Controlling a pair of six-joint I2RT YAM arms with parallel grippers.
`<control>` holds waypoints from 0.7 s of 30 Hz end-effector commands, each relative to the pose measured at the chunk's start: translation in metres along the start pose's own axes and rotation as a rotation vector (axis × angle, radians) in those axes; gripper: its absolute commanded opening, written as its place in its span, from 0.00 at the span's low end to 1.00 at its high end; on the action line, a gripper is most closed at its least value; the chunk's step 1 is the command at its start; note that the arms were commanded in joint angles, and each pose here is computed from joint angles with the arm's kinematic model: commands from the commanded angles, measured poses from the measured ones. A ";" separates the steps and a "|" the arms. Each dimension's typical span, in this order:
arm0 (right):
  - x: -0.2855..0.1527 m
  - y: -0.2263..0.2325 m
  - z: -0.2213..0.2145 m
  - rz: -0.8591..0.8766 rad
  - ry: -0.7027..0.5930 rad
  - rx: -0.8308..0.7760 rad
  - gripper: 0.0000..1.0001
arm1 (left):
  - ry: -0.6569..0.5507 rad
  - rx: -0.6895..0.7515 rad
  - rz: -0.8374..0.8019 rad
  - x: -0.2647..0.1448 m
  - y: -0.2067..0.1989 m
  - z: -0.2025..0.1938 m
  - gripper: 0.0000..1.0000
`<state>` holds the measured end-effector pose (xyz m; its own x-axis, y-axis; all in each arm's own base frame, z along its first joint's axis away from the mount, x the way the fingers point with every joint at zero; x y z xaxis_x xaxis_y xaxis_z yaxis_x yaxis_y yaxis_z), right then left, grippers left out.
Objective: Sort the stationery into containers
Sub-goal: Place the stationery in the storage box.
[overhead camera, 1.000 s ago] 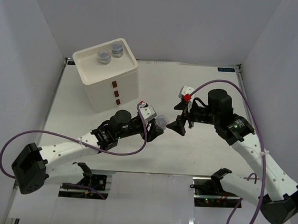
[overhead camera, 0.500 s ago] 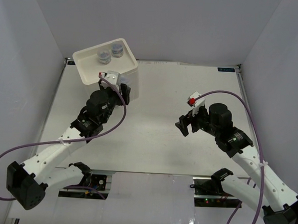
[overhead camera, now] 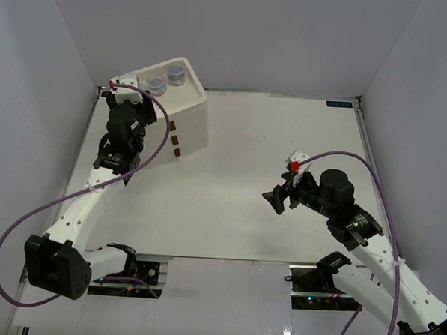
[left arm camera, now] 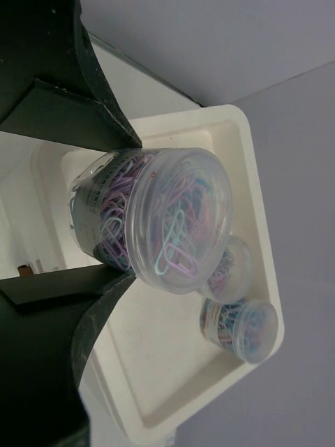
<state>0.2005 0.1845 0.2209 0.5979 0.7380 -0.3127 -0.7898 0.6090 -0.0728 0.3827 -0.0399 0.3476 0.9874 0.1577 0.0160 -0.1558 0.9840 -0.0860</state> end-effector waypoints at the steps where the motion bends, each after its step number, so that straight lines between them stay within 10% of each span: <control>1: -0.003 0.002 0.018 0.012 -0.082 -0.041 0.90 | -0.042 -0.013 0.009 0.017 0.009 0.017 0.39; 21: -0.007 0.002 0.016 0.009 -0.096 -0.055 0.90 | 0.064 0.005 0.041 0.087 0.010 -0.034 0.56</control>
<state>0.1937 0.1843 0.2295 0.5883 0.7623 -0.2697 -0.8042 0.5864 -0.0969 0.4657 -0.0239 0.2816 0.9766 0.1726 -0.1283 -0.1801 0.9824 -0.0491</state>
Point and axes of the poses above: each gripper's point midway between its finger pads, its own x axis out along the fingers, its own y axis along the line the jaws close on, z = x × y, the point moved 1 cm from there along -x, back along the fingers, and after that the axes turned 3 degrees about -x, right-handed, at the moved point
